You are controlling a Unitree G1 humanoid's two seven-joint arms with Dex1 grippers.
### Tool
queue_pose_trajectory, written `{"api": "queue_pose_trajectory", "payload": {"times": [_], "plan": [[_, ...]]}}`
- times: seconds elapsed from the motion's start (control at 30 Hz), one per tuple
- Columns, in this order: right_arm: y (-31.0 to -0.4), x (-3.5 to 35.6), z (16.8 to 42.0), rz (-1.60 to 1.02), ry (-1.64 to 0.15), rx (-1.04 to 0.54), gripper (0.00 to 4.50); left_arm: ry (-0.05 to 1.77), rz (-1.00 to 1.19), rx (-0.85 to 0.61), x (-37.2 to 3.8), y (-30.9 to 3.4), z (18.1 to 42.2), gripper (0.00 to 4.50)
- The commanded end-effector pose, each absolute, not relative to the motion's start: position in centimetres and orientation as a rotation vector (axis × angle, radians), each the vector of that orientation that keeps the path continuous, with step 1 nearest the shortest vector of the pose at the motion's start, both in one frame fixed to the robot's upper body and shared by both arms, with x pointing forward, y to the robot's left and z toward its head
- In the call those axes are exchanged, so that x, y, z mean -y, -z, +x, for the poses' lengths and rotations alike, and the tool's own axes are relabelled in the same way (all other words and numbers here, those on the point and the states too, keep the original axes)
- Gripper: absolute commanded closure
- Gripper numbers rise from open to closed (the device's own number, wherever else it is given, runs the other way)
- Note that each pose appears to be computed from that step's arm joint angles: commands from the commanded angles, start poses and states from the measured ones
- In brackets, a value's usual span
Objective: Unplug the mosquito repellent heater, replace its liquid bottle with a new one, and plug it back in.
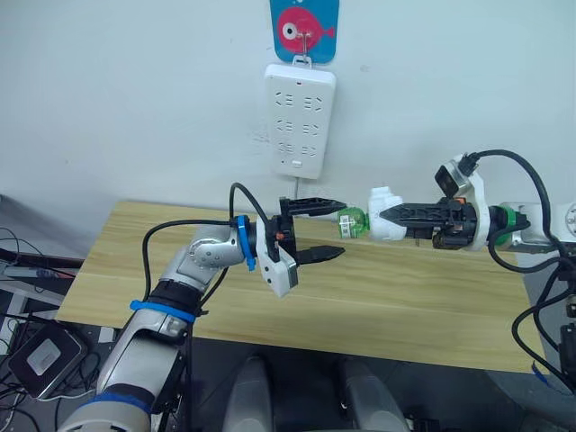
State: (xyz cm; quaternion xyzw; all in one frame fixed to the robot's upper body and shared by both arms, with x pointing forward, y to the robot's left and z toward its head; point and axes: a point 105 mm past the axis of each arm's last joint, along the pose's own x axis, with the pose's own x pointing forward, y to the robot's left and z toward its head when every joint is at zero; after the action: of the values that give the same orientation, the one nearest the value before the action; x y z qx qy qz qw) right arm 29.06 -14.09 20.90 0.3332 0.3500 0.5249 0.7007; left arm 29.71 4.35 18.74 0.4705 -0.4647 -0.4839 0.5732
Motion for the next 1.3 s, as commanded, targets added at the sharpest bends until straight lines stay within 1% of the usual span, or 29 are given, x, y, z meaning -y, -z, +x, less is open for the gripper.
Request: {"api": "queue_pose_trajectory", "payload": {"times": [0.03, 0.17, 0.3, 0.57, 0.6, 0.63, 0.8, 0.93, 1.0, 1.03, 1.07, 1.13, 1.2, 1.27, 1.3], "plan": [[-22.6, 13.7, 28.2, 0.725, -1.248, -0.729, 1.51, 1.11, 1.102, 1.156, -4.0, -19.4, 29.5, 0.03], [-22.5, 13.6, 28.0, 0.722, -1.252, -0.732, 1.51, 1.111, 1.104, 1.173, -3.7, -19.4, 29.6, 0.03], [-22.4, 13.6, 28.0, 0.718, -1.247, -0.731, 1.51, 1.103, 1.094, 1.22, -3.5, -19.8, 29.3, 0.03], [-22.4, 13.4, 28.1, 0.715, -1.249, -0.732, 1.51, 1.113, 1.084, 1.246, -3.2, -19.8, 28.9, 0.03], [-22.4, 13.4, 28.0, 0.715, -1.249, -0.732, 1.51, 1.116, 1.082, 1.242, -3.2, -19.7, 28.9, 0.41], [-22.4, 13.4, 28.0, 0.715, -1.251, -0.732, 1.51, 1.119, 1.076, 1.235, -3.1, -19.7, 28.9, 0.58], [-22.4, 13.4, 27.9, 0.709, -1.257, -0.738, 1.51, 1.133, 1.054, 1.219, -3.0, -19.6, 28.9, 2.16], [-22.4, 13.3, 27.8, 0.704, -1.263, -0.742, 1.51, 1.162, 1.031, 1.177, -2.9, -19.3, 28.9, 2.21], [-22.2, 13.5, 27.7, 0.693, -1.257, -0.747, 1.51, 1.244, 0.914, 1.079, -2.5, -19.1, 28.5, 2.21], [-22.1, 13.6, 27.6, 0.685, -1.255, -0.752, 1.51, 1.283, 0.82, 1.016, -2.4, -19.4, 28.3, 2.21], [-22.0, 13.7, 27.4, 0.672, -1.254, -0.759, 1.51, 1.308, 0.678, 0.916, -2.4, -20.3, 28.5, 2.21], [-21.9, 14.1, 27.1, 0.648, -1.247, -0.775, 1.51, 1.36, 0.236, 0.633, -2.7, -23.3, 29.2, 2.21], [-21.7, 14.4, 26.7, 0.63, -1.25, -0.785, 1.51, 1.481, -0.133, 0.326, -2.5, -24.9, 28.5, 2.21], [-21.6, 14.2, 26.4, 0.609, -1.268, -0.789, 1.51, 1.577, -0.576, -0.025, -3.4, -25.9, 28.2, 2.21], [-21.6, 14.1, 26.3, 0.602, -1.276, -0.789, 1.51, 1.61, -0.703, -0.132, -3.8, -26.3, 27.9, 2.21]]}}
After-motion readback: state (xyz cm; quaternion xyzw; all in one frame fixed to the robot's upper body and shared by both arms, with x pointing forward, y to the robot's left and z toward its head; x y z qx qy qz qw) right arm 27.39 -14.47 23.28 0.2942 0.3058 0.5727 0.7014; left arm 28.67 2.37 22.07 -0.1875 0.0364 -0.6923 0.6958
